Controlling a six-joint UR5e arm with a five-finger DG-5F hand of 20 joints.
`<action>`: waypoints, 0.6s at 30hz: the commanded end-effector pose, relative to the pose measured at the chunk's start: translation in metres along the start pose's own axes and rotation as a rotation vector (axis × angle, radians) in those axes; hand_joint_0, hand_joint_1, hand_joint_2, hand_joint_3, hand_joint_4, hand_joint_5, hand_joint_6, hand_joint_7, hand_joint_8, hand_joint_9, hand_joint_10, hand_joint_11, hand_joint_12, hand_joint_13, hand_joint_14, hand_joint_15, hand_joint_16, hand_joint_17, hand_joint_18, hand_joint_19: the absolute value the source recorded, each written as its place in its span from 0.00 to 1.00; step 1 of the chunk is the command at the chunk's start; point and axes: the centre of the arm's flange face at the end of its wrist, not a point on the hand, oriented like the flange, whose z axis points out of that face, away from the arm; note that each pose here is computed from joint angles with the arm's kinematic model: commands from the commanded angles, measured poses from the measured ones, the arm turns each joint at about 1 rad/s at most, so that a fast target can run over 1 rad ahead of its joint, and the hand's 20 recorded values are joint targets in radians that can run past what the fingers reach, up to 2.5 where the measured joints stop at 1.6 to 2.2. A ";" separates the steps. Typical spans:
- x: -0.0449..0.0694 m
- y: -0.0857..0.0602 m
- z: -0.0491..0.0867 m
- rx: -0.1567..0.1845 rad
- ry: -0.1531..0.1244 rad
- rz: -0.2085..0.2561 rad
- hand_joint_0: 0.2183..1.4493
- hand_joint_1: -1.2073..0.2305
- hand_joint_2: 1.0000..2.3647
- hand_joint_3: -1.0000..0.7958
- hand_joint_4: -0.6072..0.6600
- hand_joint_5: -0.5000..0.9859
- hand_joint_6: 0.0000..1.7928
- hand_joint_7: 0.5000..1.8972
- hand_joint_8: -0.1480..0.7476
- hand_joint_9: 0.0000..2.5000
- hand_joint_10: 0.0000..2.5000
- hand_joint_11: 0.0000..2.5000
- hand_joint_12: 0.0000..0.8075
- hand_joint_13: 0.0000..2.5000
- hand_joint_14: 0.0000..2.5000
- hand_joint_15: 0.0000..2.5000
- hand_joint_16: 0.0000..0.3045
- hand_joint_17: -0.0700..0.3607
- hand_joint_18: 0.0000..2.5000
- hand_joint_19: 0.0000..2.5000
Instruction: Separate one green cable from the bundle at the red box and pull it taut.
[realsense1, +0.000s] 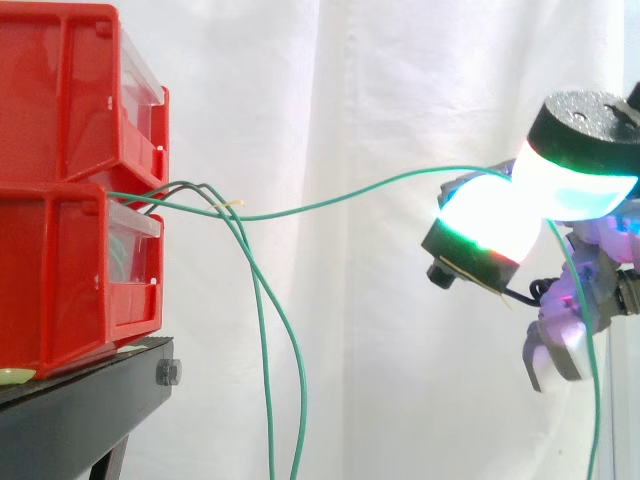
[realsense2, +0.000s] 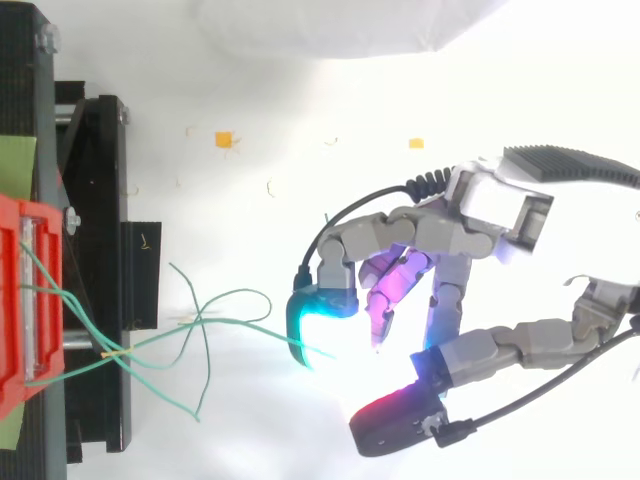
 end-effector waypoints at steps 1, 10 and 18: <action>0.000 -0.004 -0.004 0.041 0.017 -0.015 0.45 0.25 0.01 0.50 0.44 0.44 0.28 0.56 0.38 0.68 0.00 0.00 0.49 0.42 0.00 0.19 0.13 0.37 0.29 0.26; 0.000 -0.009 -0.010 0.084 0.034 0.003 0.45 0.25 0.01 0.49 0.44 0.44 0.28 0.56 0.38 0.68 0.00 0.00 0.49 0.42 0.00 0.19 0.13 0.37 0.29 0.26; 0.000 -0.012 -0.012 0.106 0.056 0.016 0.45 0.25 0.01 0.49 0.44 0.44 0.28 0.56 0.38 0.69 0.00 0.00 0.49 0.42 0.00 0.19 0.13 0.37 0.29 0.26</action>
